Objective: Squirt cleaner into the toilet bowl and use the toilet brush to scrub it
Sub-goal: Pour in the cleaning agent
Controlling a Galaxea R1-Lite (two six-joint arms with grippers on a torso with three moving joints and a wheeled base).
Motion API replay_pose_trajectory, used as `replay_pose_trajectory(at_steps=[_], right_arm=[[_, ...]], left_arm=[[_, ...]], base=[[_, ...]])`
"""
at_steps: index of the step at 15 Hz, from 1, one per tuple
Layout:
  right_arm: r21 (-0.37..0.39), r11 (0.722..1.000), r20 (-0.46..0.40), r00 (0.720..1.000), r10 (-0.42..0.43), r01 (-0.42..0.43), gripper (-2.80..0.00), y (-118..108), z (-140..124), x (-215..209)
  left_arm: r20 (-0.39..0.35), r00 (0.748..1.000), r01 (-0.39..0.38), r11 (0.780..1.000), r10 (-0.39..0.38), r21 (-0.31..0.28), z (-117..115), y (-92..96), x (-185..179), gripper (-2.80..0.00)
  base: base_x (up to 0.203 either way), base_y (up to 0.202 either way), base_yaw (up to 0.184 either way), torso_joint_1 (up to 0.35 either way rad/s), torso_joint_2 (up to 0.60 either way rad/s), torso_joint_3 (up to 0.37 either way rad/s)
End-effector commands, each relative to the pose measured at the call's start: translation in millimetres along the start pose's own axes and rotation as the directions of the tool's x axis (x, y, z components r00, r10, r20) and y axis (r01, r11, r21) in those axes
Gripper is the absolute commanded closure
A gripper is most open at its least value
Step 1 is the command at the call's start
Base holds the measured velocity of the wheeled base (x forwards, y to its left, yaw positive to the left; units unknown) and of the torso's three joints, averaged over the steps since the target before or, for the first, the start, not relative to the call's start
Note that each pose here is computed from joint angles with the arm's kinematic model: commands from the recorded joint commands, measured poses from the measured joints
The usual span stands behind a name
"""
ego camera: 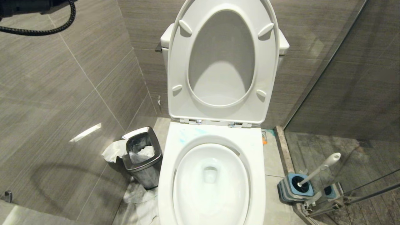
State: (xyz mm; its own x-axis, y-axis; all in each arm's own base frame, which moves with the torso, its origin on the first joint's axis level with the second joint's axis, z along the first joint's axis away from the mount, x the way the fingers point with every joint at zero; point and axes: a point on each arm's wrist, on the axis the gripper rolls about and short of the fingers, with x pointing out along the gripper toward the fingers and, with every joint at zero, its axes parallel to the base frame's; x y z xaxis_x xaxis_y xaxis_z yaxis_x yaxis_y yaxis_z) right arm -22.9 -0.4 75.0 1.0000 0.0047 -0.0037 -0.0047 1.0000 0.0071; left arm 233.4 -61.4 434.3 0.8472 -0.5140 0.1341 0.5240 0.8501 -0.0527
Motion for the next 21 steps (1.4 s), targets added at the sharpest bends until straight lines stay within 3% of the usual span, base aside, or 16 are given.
replay_pose_trajectory(at_steps=[1, 11, 15, 21], right_arm=[[0.001, 1.0, -0.001, 1.0, 0.0, 0.0, 0.0, 0, 0, 0], [0.001, 1.0, -0.001, 1.0, 0.0, 0.0, 0.0, 0, 0, 0], [0.001, 1.0, -0.001, 1.0, 0.0, 0.0, 0.0, 0, 0, 0], [0.001, 1.0, -0.001, 1.0, 0.0, 0.0, 0.0, 0, 0, 0]], left_arm=[[0.056, 0.998, 0.002, 1.0, -0.003, 0.017, 16, -11.9, -30, 0.0], [0.212, 0.976, -0.062, 0.996, 0.047, 0.061, 37, -50.0, -152, 0.0], [0.247, 0.967, -0.088, 0.992, 0.065, 0.087, 29, -70.7, -213, 0.0], [0.293, 0.956, -0.086, 0.98, 0.031, 0.177, -5, -105.8, -284, 0.0]], base=[[0.0, 0.0, 0.0, 0.0, 0.0, 0.0], [0.0, 0.0, 0.0, 0.0, 0.0, 0.0], [0.0, 0.0, 0.0, 0.0, 0.0, 0.0], [0.0, 0.0, 0.0, 0.0, 0.0, 0.0]])
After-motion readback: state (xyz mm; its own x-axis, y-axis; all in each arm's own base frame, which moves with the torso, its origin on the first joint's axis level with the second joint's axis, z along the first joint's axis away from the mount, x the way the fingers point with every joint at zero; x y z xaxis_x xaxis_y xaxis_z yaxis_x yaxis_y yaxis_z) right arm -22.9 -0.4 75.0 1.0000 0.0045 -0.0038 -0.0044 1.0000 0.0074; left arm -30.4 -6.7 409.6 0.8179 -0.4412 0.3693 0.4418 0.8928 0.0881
